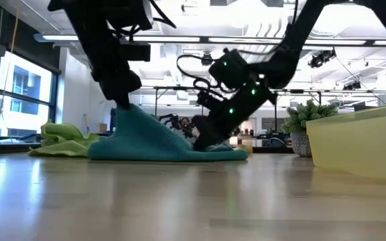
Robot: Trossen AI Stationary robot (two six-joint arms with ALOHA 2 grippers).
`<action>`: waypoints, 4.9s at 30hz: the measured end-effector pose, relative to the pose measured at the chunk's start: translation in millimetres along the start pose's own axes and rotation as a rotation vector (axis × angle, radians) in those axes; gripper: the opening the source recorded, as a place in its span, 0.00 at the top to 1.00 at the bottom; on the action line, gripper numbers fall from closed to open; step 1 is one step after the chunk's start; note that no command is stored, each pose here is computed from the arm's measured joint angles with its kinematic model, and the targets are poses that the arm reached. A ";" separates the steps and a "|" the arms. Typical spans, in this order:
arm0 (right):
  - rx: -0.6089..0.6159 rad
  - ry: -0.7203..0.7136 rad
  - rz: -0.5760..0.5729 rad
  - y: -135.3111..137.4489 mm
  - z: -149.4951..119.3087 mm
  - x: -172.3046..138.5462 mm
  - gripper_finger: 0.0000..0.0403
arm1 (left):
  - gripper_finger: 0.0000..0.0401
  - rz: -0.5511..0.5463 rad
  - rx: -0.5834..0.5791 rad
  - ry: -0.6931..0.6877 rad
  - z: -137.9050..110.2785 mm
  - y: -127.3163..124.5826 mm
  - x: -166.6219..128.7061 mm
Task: Roll microfiber towels into tight, uniform cylinder then place into a basket
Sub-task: Fold the blue microfiber cloth
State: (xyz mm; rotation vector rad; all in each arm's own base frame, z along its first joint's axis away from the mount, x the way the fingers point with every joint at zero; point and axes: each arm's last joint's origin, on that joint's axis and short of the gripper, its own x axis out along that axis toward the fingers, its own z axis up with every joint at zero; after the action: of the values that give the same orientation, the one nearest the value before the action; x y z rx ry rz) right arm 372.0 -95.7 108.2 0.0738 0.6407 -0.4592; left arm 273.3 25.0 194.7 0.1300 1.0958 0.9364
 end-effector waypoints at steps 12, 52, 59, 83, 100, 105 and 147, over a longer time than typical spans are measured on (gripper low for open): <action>-0.157 -0.175 0.079 18.8 83.2 -92.0 1.00 | 1.00 -0.021 -0.024 -0.074 22.0 28.5 -37.6; -0.098 -0.485 0.223 12.3 129.3 -213.2 1.00 | 1.00 -0.172 -0.097 -0.484 -5.7 90.4 -164.8; -0.148 -0.406 0.449 58.9 96.9 -219.2 1.00 | 1.00 -0.456 -0.063 -0.383 -23.6 59.6 -180.5; 0.177 -0.198 0.626 163.0 -60.6 -187.8 1.00 | 1.00 -0.440 0.103 0.117 -71.1 -99.5 -140.7; 0.278 -0.159 0.389 157.2 -65.7 -180.8 1.00 | 1.00 -0.279 0.200 0.168 -49.0 -108.9 -87.6; 0.259 -0.217 0.408 154.5 -48.9 -186.9 1.00 | 1.00 -0.289 0.197 0.159 -44.5 -96.0 -94.6; -0.276 -0.280 0.555 110.2 124.2 -197.6 1.00 | 1.00 -0.333 -0.229 -0.079 -59.8 65.4 -173.5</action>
State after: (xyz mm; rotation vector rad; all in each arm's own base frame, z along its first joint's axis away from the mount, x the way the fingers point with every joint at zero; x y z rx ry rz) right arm 350.2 54.7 316.8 -0.0739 0.3784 0.1566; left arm 164.6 -76.1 320.8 -0.1969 0.8957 0.7427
